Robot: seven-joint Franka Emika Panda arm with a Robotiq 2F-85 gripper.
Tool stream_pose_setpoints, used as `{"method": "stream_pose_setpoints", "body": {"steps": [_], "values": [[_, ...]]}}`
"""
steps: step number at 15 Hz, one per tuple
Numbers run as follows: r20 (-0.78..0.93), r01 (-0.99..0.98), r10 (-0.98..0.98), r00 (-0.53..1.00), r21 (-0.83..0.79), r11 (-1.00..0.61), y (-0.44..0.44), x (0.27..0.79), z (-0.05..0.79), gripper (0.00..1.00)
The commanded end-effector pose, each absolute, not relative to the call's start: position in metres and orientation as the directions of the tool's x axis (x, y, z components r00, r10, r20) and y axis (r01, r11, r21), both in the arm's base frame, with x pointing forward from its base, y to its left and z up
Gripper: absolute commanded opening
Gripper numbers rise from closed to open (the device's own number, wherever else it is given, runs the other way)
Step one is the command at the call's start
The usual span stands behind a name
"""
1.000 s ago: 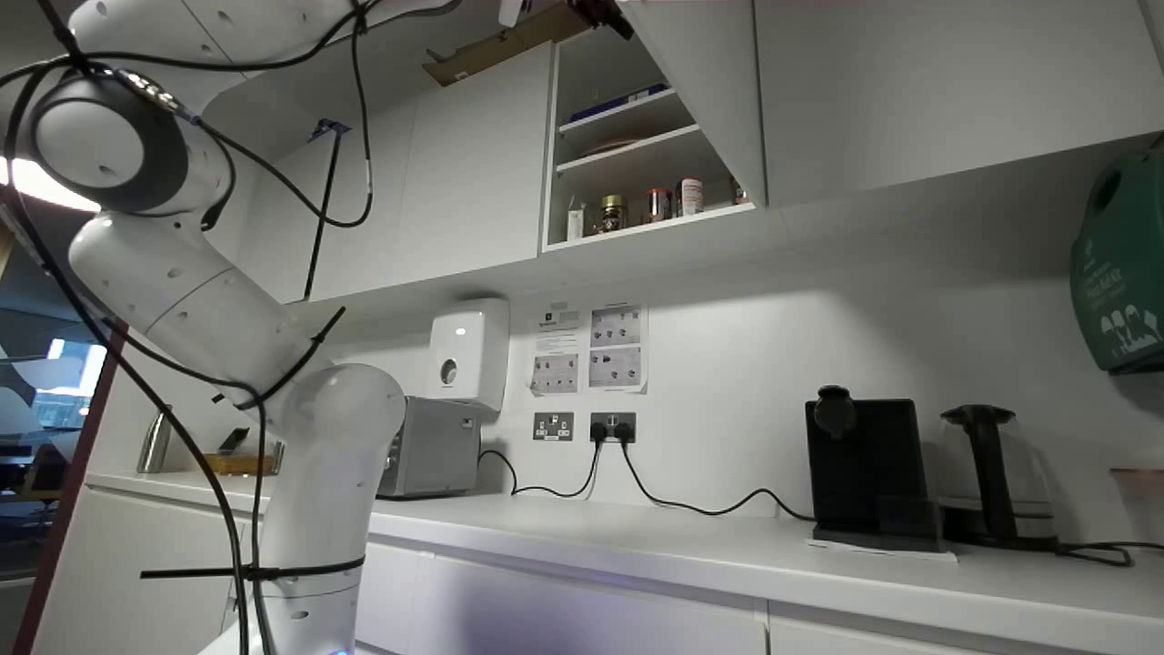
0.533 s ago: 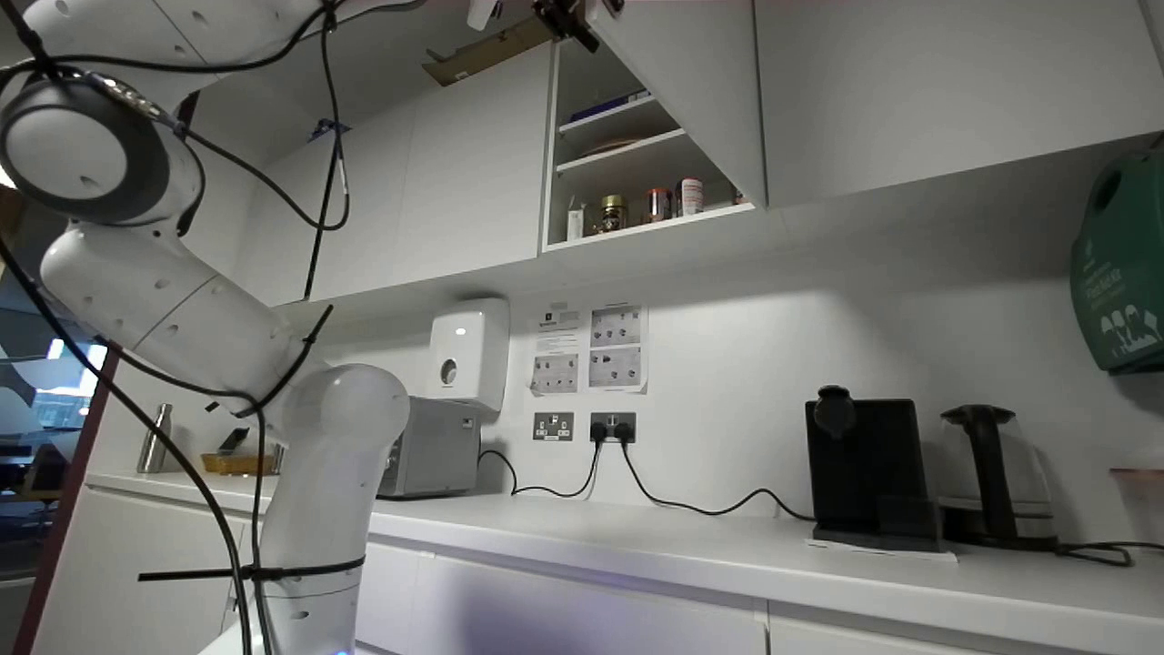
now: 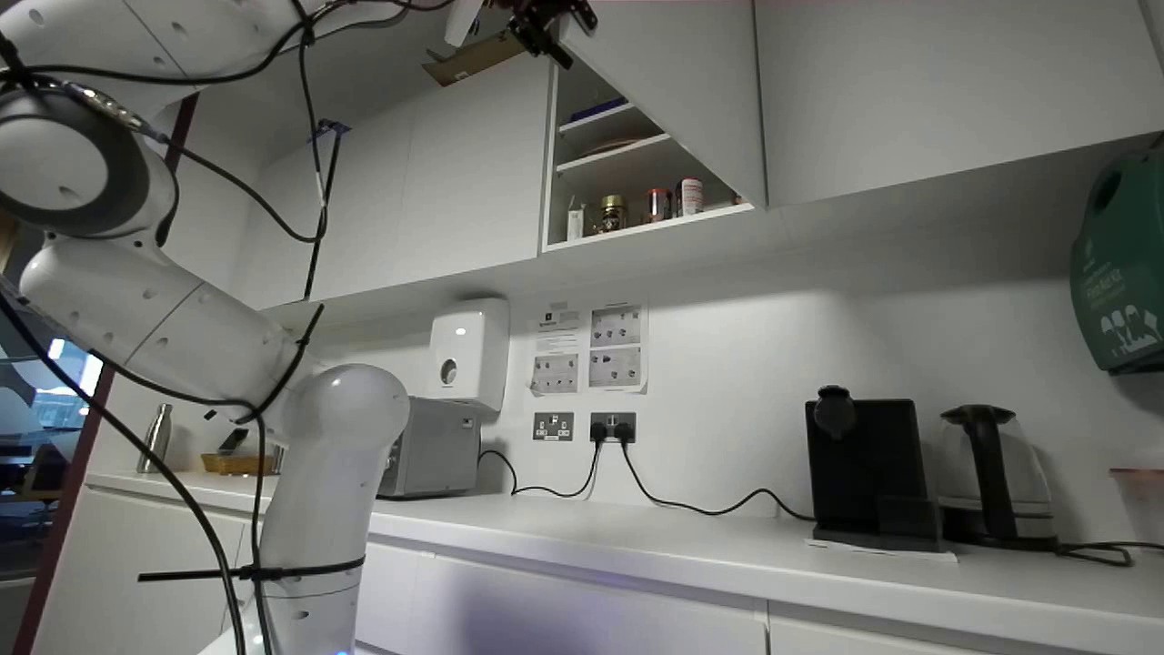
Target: Close the open cabinet door
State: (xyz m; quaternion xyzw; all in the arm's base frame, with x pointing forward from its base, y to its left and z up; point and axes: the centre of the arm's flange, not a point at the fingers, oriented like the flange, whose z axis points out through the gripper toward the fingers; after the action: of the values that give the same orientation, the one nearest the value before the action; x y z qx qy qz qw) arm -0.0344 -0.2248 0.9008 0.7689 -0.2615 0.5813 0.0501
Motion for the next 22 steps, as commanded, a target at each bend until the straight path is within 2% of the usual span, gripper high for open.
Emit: {"method": "stream_pose_setpoints", "body": {"steps": [1, 10, 22], "values": [[0.914, -0.415, -0.314, 0.259, -0.188, -0.890, -0.207, 0.020, 0.886, 1.00], [0.919, -0.407, -0.225, 0.323, -0.080, -0.910, -0.153, 0.053, 0.879, 1.00], [0.910, -0.274, -0.095, 0.404, 0.022, -0.961, -0.059, 0.099, 0.876, 1.00]]}}
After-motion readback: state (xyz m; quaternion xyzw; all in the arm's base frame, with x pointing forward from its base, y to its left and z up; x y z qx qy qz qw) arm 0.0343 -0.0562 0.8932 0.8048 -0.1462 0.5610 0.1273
